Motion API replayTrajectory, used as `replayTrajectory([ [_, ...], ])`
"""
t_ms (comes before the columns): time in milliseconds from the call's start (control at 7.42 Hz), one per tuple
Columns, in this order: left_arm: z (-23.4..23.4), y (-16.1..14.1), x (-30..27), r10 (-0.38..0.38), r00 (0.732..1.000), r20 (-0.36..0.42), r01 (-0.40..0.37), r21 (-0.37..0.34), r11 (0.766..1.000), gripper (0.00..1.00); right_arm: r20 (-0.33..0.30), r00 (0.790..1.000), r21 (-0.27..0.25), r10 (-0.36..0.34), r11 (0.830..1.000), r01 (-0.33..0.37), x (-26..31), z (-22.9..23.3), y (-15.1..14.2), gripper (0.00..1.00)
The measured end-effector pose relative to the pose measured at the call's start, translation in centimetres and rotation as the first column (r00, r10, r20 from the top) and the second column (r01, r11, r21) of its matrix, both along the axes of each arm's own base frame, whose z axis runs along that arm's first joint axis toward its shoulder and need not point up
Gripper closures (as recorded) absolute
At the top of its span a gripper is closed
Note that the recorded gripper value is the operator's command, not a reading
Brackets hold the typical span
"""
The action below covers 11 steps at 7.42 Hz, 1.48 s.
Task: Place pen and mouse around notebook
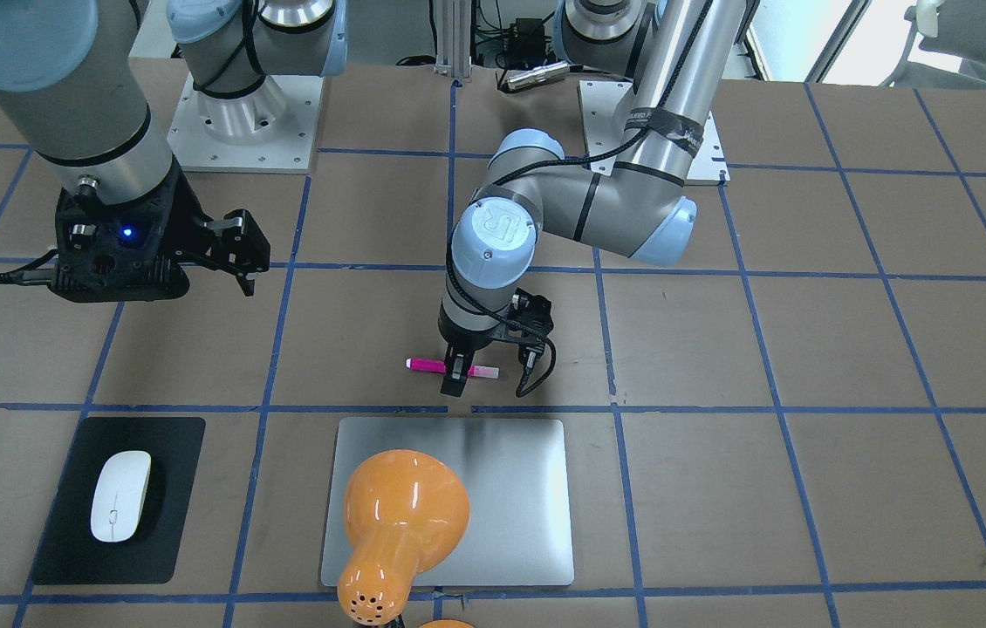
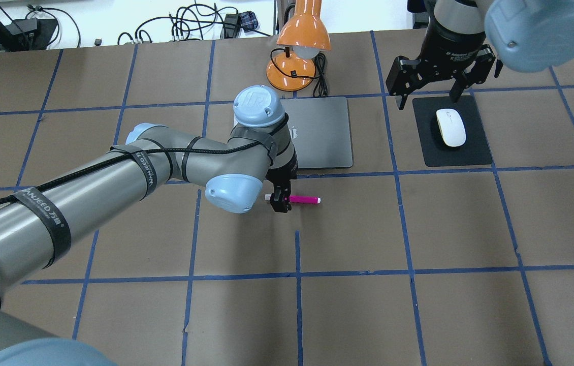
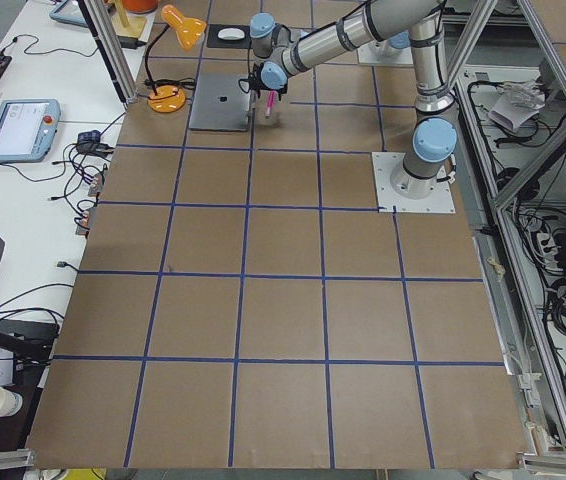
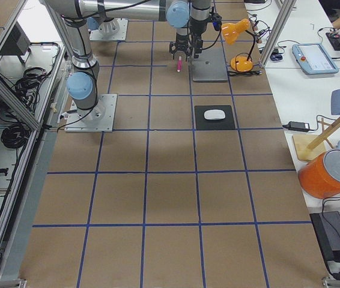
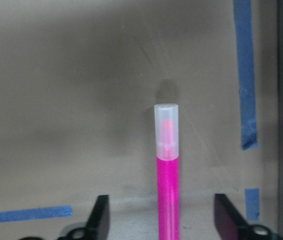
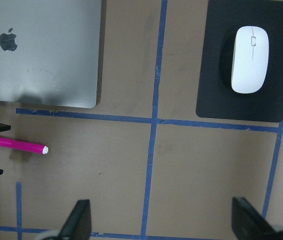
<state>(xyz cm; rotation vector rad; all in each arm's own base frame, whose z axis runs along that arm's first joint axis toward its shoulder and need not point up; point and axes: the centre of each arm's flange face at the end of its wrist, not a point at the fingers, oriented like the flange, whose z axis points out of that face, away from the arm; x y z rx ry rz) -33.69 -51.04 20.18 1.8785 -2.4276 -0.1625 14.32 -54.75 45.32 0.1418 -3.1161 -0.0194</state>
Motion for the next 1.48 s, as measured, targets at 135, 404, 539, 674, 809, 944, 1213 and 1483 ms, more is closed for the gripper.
replayTrajectory([
  [135, 1.4, -1.1, 1.3, -0.102, 0.995, -0.008, 0.102, -0.038, 0.994, 0.09, 0.000, 1.000, 0.000, 0.000, 1.000, 0.000, 0.0, 0.0, 0.0, 0.00],
  [404, 5.1, -4.0, 4.2, -0.284, 0.959, 0.001, 0.282, -0.125, 0.951, 0.00, 0.000, 1.000, 0.001, 0.001, 1.000, -0.001, 0.0, -0.1, 0.0, 0.00],
  [539, 7.1, -5.7, 6.1, -0.370, 0.929, 0.016, 0.368, -0.148, 0.918, 0.00, 0.000, 1.000, 0.002, 0.000, 1.000, 0.000, 0.0, -0.1, 0.0, 0.00],
  [674, 9.1, -6.8, 8.4, -0.459, 0.888, 0.027, 0.458, -0.134, 0.879, 0.00, 0.000, 1.000, 0.003, 0.000, 1.000, 0.000, 0.0, -0.2, 0.1, 0.00],
  [809, 11.0, -7.4, 10.7, -0.545, 0.838, 0.025, 0.544, -0.107, 0.832, 0.00, 0.000, 1.000, 0.003, -0.001, 1.000, 0.001, -0.1, -0.2, 0.1, 0.00],
  [944, 12.8, -7.7, 13.0, -0.627, 0.779, 0.019, 0.626, -0.093, 0.774, 0.00, 0.000, 1.000, 0.003, -0.001, 1.000, 0.001, -0.1, -0.2, 0.1, 0.00],
  [1213, 15.9, -7.8, 17.6, -0.777, 0.630, 0.014, 0.774, -0.099, 0.626, 0.00, 0.000, 1.000, 0.003, -0.001, 1.000, 0.001, -0.1, -0.2, 0.1, 0.00],
  [1483, 19.4, -6.8, 20.6, -0.877, 0.480, 0.037, 0.873, -0.124, 0.472, 0.00, -0.001, 1.000, 0.003, -0.001, 1.000, 0.001, -0.1, -0.2, 0.1, 0.00],
])
